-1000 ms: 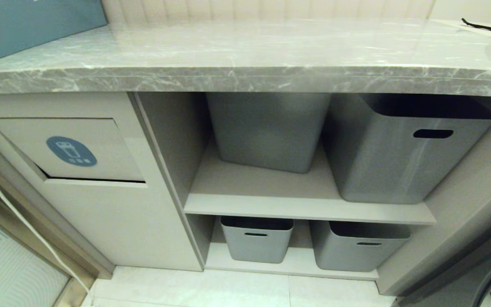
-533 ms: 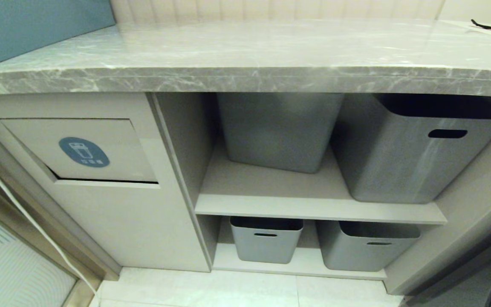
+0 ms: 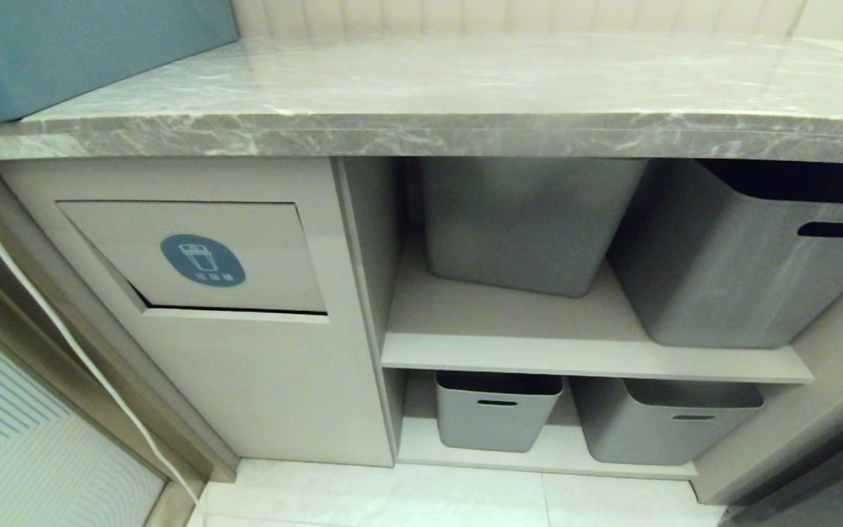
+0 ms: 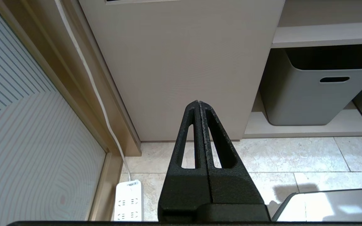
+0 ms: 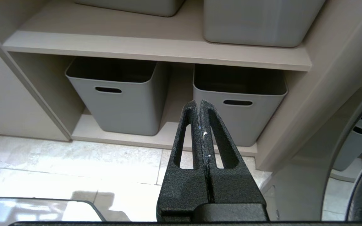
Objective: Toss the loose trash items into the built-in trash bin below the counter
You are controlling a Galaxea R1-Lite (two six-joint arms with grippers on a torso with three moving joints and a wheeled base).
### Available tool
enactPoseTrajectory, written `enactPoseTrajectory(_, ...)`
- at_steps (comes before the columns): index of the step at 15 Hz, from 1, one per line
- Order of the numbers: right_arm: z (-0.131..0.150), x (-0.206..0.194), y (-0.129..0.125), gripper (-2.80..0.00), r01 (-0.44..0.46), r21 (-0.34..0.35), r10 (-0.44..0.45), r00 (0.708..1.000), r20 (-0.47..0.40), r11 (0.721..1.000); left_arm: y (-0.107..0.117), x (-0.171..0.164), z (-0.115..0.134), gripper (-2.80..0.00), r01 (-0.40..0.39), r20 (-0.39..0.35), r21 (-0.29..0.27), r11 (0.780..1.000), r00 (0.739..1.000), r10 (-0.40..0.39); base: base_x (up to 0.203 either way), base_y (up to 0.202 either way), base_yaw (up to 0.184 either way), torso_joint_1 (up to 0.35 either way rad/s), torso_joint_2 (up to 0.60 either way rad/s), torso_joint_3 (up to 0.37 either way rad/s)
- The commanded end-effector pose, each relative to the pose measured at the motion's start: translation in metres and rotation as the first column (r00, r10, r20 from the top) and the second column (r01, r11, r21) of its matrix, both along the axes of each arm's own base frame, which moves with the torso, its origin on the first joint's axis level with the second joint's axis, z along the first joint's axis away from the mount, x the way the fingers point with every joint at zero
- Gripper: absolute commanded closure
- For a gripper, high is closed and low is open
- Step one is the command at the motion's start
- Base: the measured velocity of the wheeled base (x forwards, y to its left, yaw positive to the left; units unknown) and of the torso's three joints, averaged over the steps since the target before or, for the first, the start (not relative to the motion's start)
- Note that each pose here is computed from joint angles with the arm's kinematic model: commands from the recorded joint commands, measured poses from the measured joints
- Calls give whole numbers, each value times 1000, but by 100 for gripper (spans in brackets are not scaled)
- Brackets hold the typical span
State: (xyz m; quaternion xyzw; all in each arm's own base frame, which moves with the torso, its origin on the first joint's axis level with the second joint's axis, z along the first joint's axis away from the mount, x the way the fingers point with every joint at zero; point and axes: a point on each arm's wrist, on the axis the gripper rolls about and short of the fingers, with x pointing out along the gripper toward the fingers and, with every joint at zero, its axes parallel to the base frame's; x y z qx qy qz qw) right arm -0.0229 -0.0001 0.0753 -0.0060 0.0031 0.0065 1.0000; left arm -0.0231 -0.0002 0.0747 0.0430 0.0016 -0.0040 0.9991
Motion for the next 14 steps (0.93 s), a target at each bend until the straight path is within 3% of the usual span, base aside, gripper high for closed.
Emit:
enactPoseTrajectory(1, 0, 0, 0, 0, -1, -8, 1, 1000, 6, 1000, 0, 0, 0, 0, -2, 0, -13, 1000, 1000, 2, 0, 0, 0, 0, 0, 0)
enactPoseTrajectory(14, 0, 0, 0, 0, -1, 1, 1, 1000, 9, 1000, 0, 0, 0, 0, -5, 2, -31, 1000, 1000, 5, 0, 0, 0, 0, 0, 0)
